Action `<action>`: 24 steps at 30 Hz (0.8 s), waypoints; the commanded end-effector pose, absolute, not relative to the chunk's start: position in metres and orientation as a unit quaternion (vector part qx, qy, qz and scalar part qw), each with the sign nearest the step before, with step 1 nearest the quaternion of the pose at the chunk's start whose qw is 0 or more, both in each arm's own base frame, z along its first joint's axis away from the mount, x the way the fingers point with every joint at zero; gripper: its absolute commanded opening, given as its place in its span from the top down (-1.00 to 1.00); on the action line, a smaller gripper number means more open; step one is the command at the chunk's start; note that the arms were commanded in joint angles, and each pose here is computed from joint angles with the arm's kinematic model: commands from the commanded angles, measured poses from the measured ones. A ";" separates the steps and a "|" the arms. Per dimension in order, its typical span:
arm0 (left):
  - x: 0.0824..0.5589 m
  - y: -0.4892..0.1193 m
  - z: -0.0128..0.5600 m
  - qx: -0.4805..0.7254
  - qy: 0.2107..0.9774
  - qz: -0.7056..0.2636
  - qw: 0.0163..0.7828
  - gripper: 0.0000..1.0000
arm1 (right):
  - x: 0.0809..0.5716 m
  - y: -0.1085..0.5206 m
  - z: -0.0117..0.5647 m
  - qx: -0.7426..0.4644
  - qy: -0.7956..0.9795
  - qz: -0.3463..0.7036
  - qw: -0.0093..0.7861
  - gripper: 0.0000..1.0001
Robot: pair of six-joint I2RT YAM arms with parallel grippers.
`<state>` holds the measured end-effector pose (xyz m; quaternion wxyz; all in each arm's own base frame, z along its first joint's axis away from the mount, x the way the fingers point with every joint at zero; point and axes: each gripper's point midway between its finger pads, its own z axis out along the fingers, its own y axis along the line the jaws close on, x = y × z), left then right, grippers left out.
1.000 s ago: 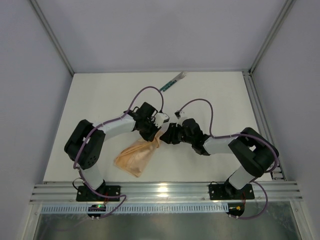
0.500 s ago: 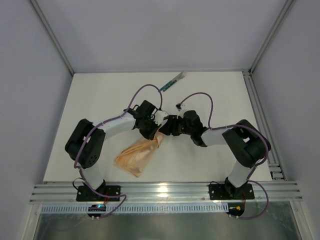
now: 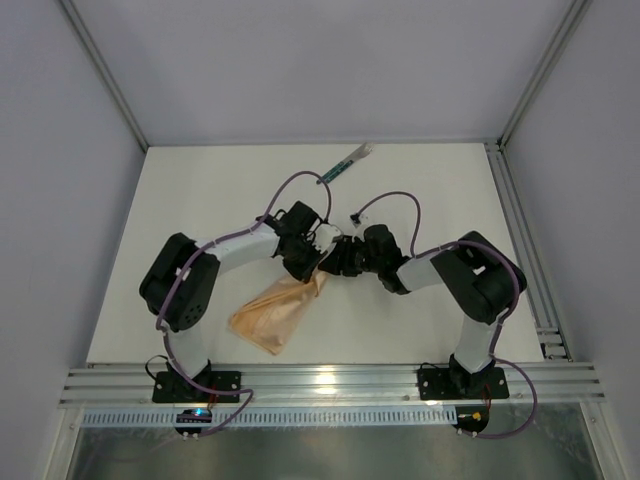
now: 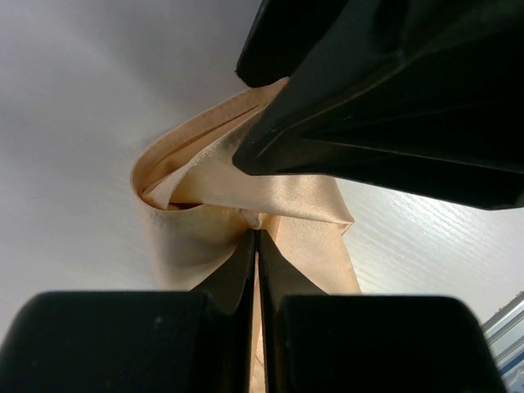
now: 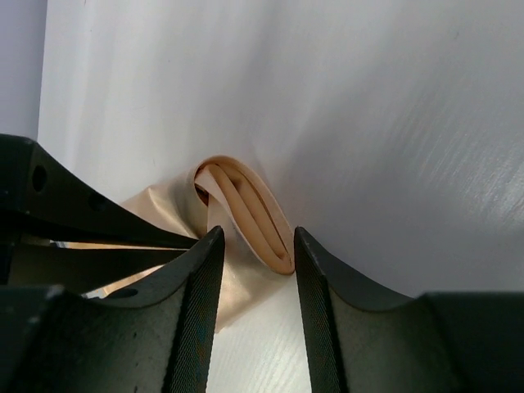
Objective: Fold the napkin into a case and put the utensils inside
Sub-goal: Stuff the smaller-rectangle-folded napkin at the center of the board.
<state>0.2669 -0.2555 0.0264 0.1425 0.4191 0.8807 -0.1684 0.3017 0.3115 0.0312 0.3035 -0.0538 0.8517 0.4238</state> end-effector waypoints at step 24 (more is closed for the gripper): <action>0.264 -0.285 0.017 0.421 0.879 -0.183 0.131 1.00 | 0.291 0.321 0.034 -0.019 0.826 0.480 0.296 0.38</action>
